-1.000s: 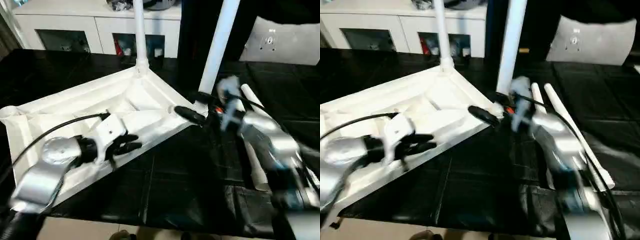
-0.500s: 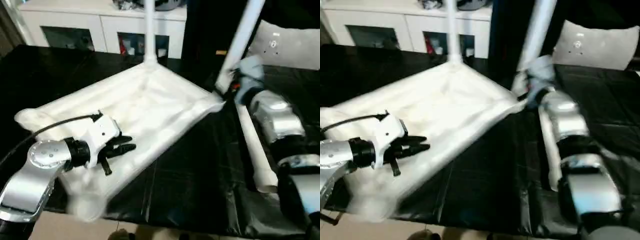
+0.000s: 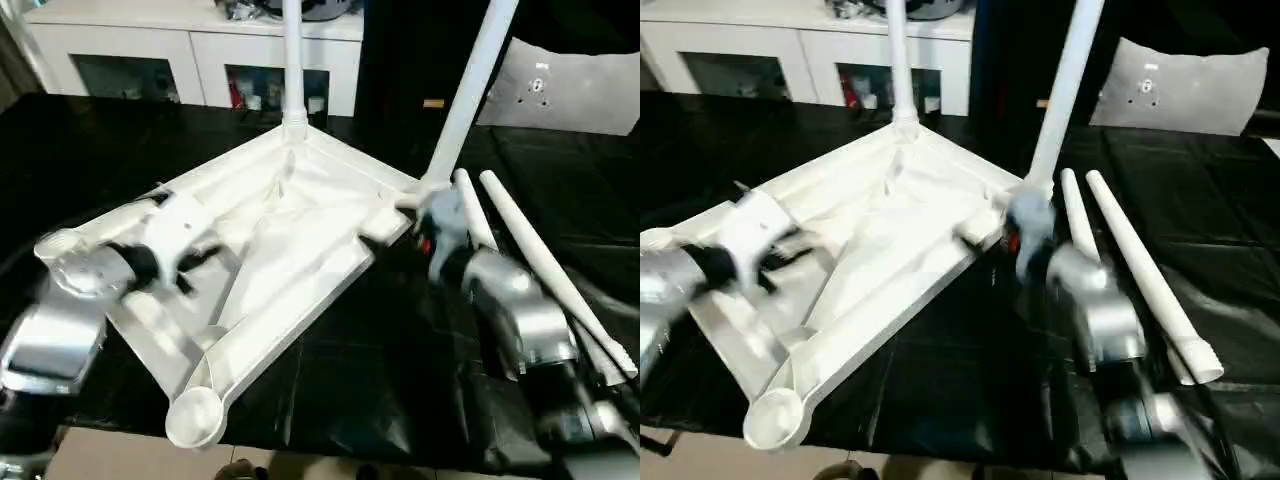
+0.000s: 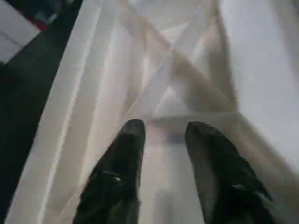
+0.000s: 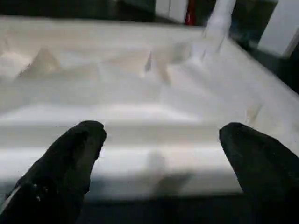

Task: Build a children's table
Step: Rotate table base

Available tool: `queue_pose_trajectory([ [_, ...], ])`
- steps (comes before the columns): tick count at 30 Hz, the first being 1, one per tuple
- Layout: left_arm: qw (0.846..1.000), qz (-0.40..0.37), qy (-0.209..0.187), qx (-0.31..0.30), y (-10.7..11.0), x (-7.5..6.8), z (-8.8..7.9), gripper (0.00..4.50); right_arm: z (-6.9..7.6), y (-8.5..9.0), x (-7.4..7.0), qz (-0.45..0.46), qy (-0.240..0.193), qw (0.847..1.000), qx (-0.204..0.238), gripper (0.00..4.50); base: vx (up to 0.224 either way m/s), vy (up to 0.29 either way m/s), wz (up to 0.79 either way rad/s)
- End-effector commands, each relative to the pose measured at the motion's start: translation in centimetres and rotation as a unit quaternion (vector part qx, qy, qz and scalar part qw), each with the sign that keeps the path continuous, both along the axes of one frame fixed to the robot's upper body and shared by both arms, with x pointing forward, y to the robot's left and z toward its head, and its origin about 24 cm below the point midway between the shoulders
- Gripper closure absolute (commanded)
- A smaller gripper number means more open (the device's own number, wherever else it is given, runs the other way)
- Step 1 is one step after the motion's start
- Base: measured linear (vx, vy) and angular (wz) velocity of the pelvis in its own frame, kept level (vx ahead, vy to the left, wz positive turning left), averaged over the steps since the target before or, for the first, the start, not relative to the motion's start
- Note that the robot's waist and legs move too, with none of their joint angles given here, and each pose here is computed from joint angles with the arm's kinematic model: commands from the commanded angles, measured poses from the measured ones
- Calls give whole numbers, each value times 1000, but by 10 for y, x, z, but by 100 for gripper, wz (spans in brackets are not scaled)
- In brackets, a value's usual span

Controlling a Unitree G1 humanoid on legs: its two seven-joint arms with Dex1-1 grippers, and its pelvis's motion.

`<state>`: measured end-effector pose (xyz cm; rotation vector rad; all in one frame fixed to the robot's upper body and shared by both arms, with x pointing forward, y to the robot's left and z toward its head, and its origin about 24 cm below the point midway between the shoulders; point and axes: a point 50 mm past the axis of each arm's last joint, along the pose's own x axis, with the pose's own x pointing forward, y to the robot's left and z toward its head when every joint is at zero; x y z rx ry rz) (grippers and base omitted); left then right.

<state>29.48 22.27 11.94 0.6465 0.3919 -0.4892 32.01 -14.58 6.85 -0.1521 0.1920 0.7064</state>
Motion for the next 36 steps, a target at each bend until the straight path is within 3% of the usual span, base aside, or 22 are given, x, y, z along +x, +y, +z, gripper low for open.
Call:
queue_pose_trajectory([
  [1, 1000, -1, 0, 28, 1, 5, -4, 326, 4, -2, -4, -16, 1, 1000, -23, 0, 0, 0, 0],
  [4, 999, 4, 3, 43, 4, 11, -11, 329, 0, -2, -7, -46, 18, 998, -43, 0, 0, 0, 0],
  [6, 998, 7, 6, 54, 6, 14, -14, 370, -2, -1, -9, -53, 28, 996, -60, 0, 0, 0, 0],
  [8, 997, 12, 22, 77, 11, 17, -23, 363, -8, 5, -9, -55, 46, 995, -68, 0, 0, 0, 0],
  [10, 995, 13, 35, 93, 14, 16, -28, 415, -11, 7, -8, -57, 52, 994, -71, 0, 0, 0, 0],
  [11, 992, 9, 52, 111, 16, 15, -33, 415, -15, 10, -7, -57, 59, 994, -76, 0, 0, 0, 0],
  [15, 992, 2, 67, 111, 16, 15, -36, 416, -18, 13, -6, -58, 65, 993, -82, 0, 0, 0, 0],
  [18, 991, -13, 78, 106, 13, 13, -38, 441, -22, 15, -5, -59, 70, 992, -86, 0, 0, 0, 0],
  [19, 988, -65, 109, 92, 5, 8, -42, 449, -31, 20, -1, -60, 85, 989, -100, 0, 0, 0, 0],
  [20, 988, -65, 109, 92, 5, 8, -42, 449, -31, 20, -1, -60, 85, 989, -100, 0, 0, 0, 0],
  [23, 975, -147, 146, 79, -6, -3, -45, 449, -37, 24, 4, -66, 97, 988, -105, 0, 0, 0, 0],
  [24, 964, -204, 162, 56, -16, -12, -45, 449, -37, 27, 7, -68, 99, 988, -98, 0, 0, 0, 0],
  [33, 927, -311, 205, -35, -50, -33, -41, 449, -30, 47, 20, -65, 82, 992, -64, 0, 0, 0, 0],
  [36, 904, -361, 217, -72, -69, -41, -41, 449, -22, 67, 25, -43, 59, 996, -48, 0, 0, 0, 0],
])
